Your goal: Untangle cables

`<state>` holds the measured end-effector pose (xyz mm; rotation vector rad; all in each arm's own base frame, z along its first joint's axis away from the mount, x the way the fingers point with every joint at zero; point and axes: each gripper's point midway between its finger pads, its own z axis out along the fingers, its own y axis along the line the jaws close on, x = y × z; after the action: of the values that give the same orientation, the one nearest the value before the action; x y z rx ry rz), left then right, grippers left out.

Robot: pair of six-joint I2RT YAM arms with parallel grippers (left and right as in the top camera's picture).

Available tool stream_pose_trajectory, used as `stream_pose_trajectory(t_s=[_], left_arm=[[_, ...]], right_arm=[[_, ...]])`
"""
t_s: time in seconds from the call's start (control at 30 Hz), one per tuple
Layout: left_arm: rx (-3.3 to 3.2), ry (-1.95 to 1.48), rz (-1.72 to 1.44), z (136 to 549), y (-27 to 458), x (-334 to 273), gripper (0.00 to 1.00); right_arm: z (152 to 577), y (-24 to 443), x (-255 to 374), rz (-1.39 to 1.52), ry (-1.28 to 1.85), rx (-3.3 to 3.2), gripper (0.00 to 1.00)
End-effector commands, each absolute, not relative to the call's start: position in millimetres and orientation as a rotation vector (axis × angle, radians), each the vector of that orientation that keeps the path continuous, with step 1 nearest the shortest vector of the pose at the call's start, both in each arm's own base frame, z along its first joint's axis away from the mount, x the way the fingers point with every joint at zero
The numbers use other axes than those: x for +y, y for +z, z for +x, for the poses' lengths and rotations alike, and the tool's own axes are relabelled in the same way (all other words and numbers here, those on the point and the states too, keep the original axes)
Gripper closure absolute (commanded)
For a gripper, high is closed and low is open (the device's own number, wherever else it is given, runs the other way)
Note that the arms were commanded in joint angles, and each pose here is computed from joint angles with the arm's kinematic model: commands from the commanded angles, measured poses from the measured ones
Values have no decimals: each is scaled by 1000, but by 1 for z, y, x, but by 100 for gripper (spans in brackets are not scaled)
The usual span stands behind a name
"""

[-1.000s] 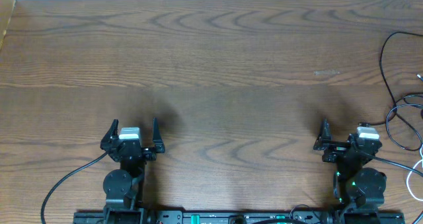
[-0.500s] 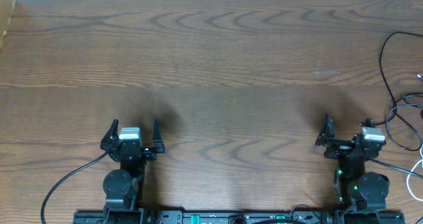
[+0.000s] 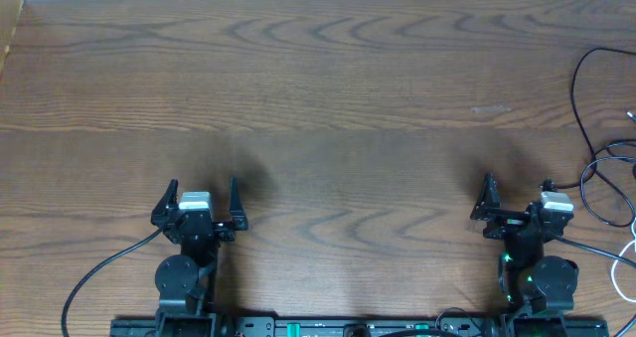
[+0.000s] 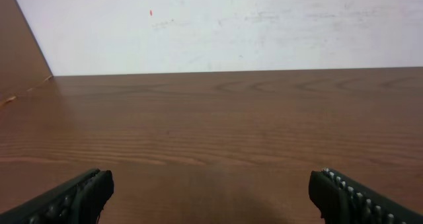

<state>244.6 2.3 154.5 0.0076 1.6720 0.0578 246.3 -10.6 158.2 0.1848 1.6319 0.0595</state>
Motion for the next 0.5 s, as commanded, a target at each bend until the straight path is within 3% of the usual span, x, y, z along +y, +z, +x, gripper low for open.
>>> stream_pose_trajectory(t_s=[0.0, 0.47], left_arm=[[1726, 64, -5, 244, 137, 5, 0], [1726, 64, -5, 244, 137, 5, 0]], right_arm=[[246, 158, -11, 137, 16, 1633, 1], [246, 157, -10, 91, -17, 1639, 1]])
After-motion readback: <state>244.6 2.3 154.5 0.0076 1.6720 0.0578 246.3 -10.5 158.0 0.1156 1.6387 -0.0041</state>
